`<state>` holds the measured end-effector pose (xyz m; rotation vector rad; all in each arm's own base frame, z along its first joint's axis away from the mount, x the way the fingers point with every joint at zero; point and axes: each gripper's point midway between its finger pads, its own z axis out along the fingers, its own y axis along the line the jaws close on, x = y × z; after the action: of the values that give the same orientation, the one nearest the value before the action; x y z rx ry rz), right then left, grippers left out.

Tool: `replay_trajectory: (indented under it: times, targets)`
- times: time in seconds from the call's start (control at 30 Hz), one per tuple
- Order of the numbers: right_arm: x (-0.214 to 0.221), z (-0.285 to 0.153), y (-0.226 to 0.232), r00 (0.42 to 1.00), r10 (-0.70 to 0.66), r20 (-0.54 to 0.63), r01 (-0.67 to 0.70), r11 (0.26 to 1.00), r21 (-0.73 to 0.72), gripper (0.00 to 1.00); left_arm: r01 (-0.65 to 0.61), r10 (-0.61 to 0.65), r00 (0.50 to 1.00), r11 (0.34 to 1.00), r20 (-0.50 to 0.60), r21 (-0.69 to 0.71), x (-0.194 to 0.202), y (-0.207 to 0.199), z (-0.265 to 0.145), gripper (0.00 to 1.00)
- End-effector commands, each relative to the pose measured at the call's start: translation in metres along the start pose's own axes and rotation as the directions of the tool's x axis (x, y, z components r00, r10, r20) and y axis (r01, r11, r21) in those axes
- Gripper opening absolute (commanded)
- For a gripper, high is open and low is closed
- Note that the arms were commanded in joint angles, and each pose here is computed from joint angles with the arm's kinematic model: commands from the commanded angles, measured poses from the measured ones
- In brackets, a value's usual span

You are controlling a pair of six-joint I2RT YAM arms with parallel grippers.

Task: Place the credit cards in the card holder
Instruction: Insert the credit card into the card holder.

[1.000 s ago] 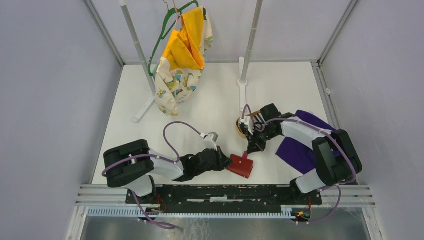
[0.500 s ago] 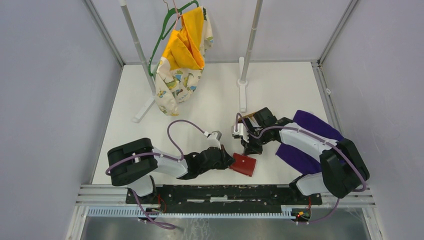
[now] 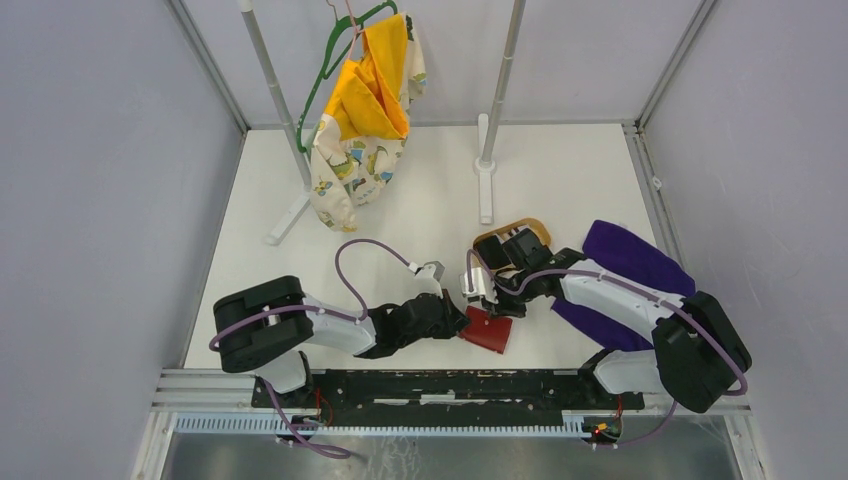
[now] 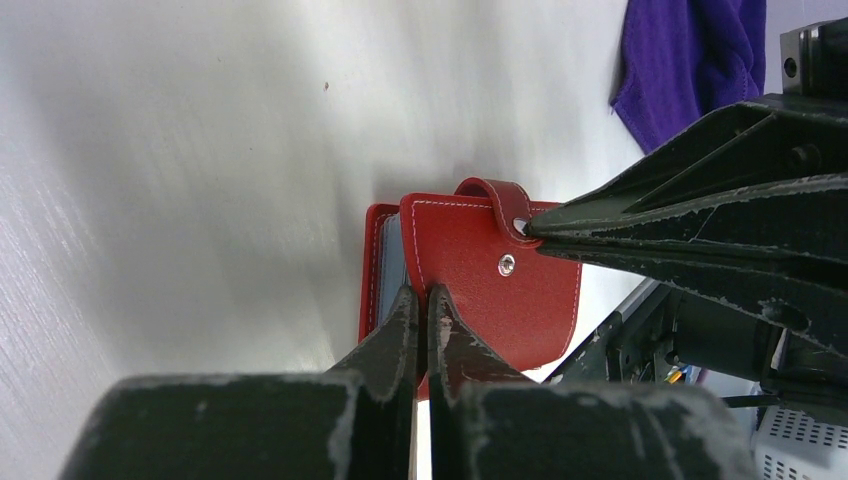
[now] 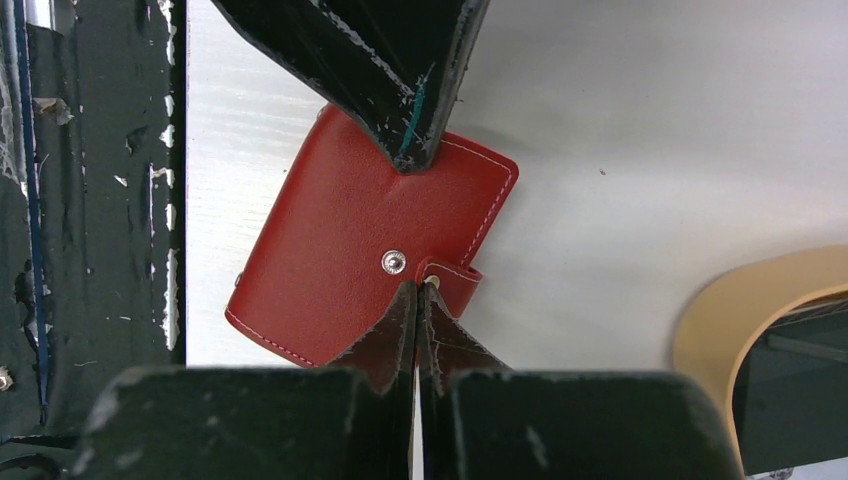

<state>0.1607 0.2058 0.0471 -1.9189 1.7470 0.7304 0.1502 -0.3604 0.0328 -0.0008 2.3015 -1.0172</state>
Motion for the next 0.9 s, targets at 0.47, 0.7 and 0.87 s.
replay_trajectory:
  times: [0.47, 0.7, 0.87]
  targets:
    - [-0.015, 0.003, 0.02, 0.994, -0.099, 0.048, 0.101, 0.993, -0.056, 0.0, -0.005, 0.004, 0.999, 1.0, -0.038, -0.029, 0.007, 0.003, -0.006, 0.02]
    - [-0.008, 0.005, 0.016, 0.996, -0.089, 0.02, 0.09, 0.995, -0.039, 0.0, -0.016, 0.016, 1.0, 1.0, -0.023, 0.004, -0.002, -0.008, -0.015, 0.18]
    - [-0.006, 0.006, 0.013, 0.997, -0.083, 0.006, 0.083, 0.996, -0.026, 0.0, -0.027, 0.027, 0.999, 1.0, 0.018, 0.001, -0.017, -0.013, -0.029, 0.36]
